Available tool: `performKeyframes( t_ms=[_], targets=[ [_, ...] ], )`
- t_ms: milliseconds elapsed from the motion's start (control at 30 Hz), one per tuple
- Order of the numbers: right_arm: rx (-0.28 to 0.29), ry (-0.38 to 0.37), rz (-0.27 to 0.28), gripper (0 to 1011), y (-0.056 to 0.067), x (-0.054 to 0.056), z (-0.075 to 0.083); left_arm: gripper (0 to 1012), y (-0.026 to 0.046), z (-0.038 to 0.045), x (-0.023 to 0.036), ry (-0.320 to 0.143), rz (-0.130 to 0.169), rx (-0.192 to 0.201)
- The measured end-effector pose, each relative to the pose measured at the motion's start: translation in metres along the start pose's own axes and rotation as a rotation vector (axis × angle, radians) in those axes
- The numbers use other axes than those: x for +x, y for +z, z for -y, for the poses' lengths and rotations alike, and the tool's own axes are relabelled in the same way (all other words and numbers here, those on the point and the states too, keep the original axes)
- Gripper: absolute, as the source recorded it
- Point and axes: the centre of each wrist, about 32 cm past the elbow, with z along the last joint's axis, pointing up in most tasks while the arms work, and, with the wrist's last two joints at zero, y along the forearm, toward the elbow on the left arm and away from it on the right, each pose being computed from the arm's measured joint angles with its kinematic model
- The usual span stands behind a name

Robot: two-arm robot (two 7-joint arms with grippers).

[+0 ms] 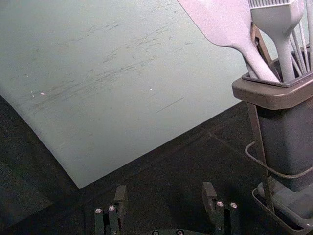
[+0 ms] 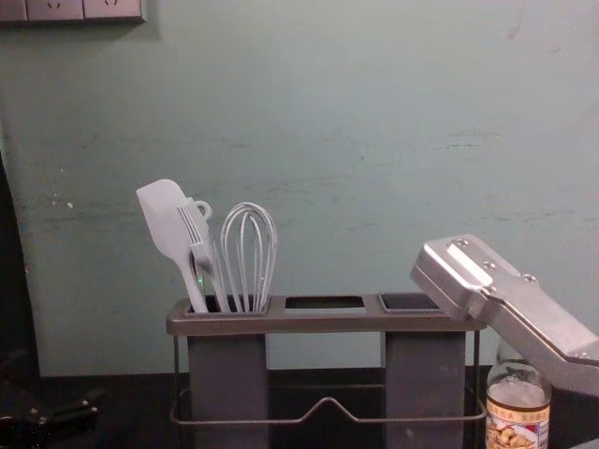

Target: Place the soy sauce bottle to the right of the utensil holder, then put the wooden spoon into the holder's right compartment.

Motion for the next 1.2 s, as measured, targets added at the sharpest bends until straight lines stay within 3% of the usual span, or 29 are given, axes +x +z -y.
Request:
performKeyframes(
  t_ms=[1200],
  targets=[
    [-0.031, 0.0, 0.008, 1003, -0.0016, -0.0014, -0.0075, 1000, 0.0, 0.0, 0.0, 0.0, 0.0, 0.0]
  ],
)
